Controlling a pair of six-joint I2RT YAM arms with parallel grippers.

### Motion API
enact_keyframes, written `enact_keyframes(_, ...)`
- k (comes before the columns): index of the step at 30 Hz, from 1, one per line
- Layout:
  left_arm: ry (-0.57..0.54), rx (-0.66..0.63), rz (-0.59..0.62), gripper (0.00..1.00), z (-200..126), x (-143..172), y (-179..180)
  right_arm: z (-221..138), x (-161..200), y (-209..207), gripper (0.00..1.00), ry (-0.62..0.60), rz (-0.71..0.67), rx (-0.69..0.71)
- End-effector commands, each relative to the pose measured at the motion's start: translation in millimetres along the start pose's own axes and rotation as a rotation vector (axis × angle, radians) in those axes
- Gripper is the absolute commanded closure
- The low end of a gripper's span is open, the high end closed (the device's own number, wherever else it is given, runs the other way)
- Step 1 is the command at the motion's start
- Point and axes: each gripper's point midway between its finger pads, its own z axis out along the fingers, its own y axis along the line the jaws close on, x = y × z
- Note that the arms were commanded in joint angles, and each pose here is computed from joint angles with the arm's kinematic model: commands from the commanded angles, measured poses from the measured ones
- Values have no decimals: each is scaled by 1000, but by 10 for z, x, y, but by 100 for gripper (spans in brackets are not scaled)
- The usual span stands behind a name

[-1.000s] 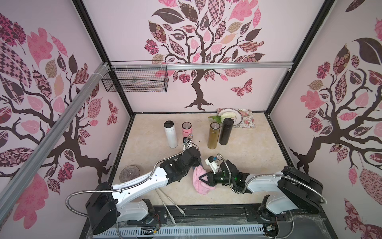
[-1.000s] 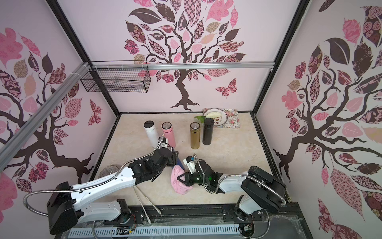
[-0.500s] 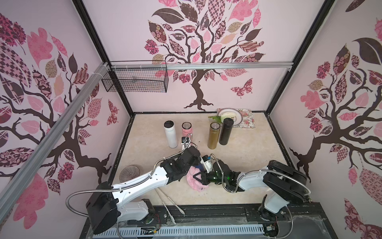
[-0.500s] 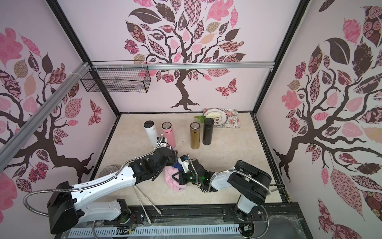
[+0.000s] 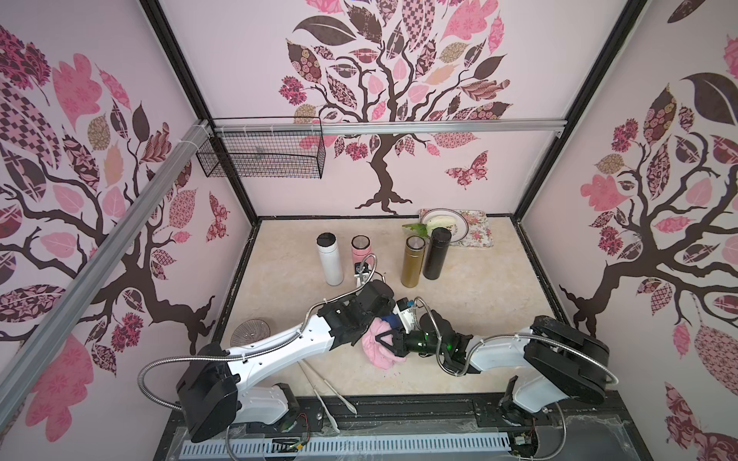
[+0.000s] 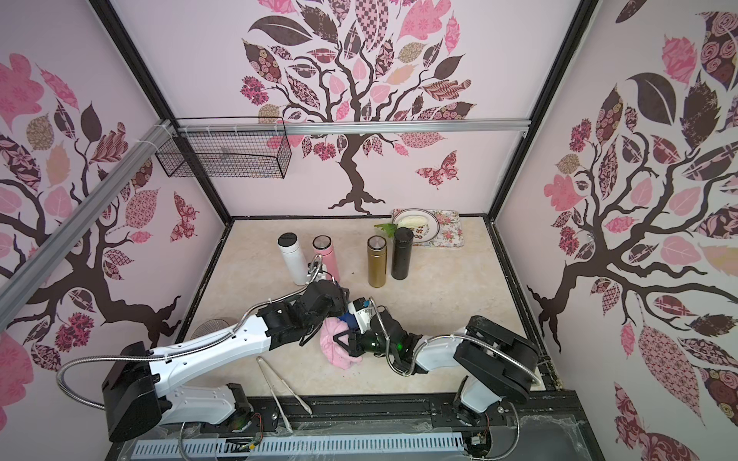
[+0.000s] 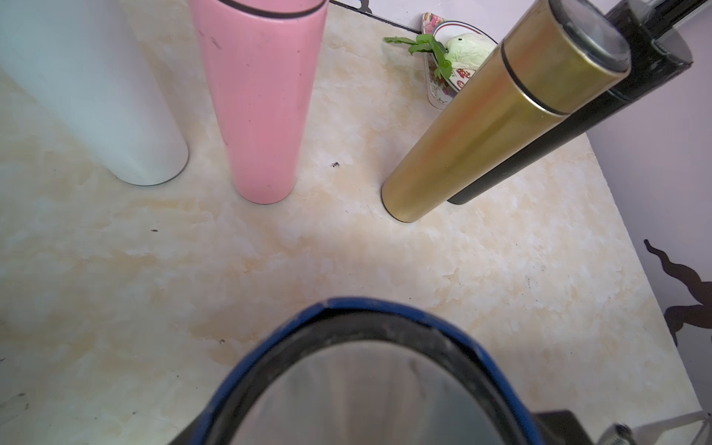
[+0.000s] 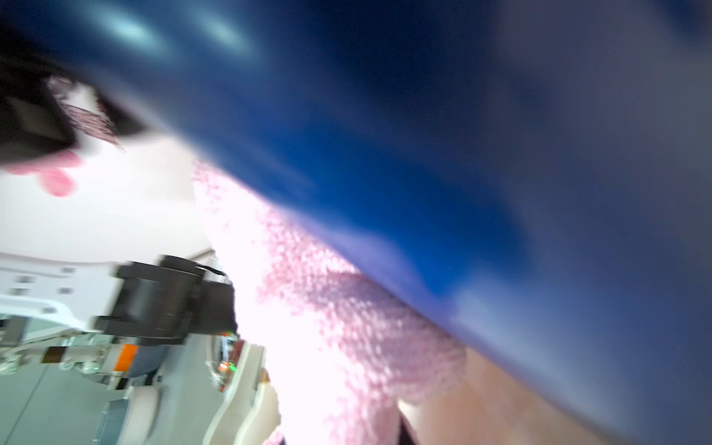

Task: Wipe the surface of the thermos
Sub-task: Wipe the dirt from the surface of the thermos.

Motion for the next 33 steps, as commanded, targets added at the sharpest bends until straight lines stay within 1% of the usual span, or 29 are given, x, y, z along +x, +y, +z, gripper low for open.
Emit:
enact_keyframes(1, -10, 61, -52, 100, -50, -149, -247, -69, -574, 441, 100, -177, -76, -68)
enact_keyframes(4, -17, 56, -50, 100, -60, -155, -223, -90, -747, 254, 100, -226, -35, 89)
enact_keyframes(8, -28, 39, -30, 100, -92, -188, -188, -179, -721, -67, 100, -261, 15, 236)
enact_keyframes(14, -37, 29, 2, 100, -145, -218, -148, -235, -395, -489, 100, -191, 72, 375)
enact_keyframes(18, -39, 26, 18, 100, -171, -232, -135, -259, -238, -674, 100, -139, 89, 453)
enact_keyframes(20, -35, 32, 26, 100, -173, -225, -146, -254, -241, -657, 100, -132, 85, 450)
enact_keyframes(23, -23, 33, 34, 100, -162, -194, -143, -219, -378, -476, 100, -147, 53, 399)
enact_keyframes(27, 1, 29, 50, 100, -115, -119, -134, -193, -701, -6, 100, -201, -3, 255)
enact_keyframes(29, 13, 36, 58, 100, -100, -87, -144, -201, -816, 148, 100, -221, -21, 217)
enact_keyframes(31, 25, 43, 68, 100, -103, -63, -151, -198, -851, 193, 100, -226, -22, 206)
enact_keyframes(33, 29, 55, 77, 100, -119, -56, -158, -185, -782, 93, 100, -218, -12, 227)
